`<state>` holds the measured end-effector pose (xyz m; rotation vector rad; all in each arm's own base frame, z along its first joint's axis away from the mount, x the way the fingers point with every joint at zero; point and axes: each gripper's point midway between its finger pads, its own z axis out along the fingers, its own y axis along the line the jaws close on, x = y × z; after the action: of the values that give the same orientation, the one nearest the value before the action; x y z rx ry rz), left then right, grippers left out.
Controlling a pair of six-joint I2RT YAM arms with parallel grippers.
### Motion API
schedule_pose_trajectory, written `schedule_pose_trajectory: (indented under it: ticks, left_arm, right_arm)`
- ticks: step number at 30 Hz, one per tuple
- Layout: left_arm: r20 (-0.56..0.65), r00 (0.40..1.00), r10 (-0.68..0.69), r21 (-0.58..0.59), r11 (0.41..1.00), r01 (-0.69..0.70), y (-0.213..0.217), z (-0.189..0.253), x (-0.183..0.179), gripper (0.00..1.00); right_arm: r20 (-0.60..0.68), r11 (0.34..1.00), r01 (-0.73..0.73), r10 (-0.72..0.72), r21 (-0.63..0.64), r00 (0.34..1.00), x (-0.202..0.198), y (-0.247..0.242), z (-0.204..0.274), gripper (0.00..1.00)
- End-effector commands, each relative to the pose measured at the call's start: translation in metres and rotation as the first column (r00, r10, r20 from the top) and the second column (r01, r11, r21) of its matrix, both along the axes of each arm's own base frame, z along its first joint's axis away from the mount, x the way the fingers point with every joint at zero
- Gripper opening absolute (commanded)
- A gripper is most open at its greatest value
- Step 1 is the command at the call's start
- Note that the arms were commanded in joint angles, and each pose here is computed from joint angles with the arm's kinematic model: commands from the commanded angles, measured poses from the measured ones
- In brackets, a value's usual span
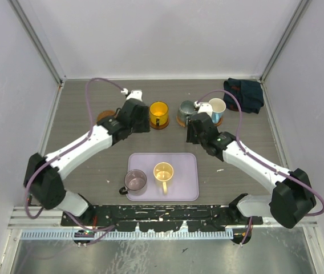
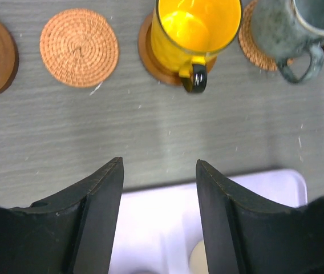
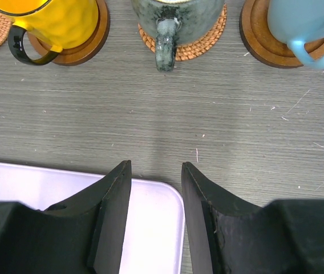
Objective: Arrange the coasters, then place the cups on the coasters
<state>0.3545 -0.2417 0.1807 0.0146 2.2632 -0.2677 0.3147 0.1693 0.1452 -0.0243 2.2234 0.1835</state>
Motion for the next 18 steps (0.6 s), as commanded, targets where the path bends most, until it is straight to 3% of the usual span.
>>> schedule_pose_trajectory:
  ticks: [1,7,12,18]
  left_arm:
    - [0.073,0.989,-0.129,-0.024,0.991,0.131,0.003,0.025,-0.035,0.55]
    - [-0.062,0.941,-0.333,0.010,0.943,0.334,0.016,0.010,-0.111,0.57]
    - [-0.139,0.921,-0.364,0.030,0.928,0.371,0.045,0.009,-0.151,0.60]
    - [-0.150,0.901,-0.407,-0.089,0.913,0.398,0.053,0.018,-0.189,0.62]
  right_arm:
    - [0.028,1.000,0.004,-0.005,0.025,1.000,0.003,0.002,0.007,0.46]
    - [0.012,0.999,0.002,-0.002,0.036,1.000,0.002,0.005,0.002,0.46]
    - [-0.016,0.995,-0.076,0.077,0.069,0.997,-0.004,0.019,-0.002,0.54]
    - [-0.055,0.986,-0.139,0.144,0.088,0.988,-0.020,0.028,-0.006,0.54]
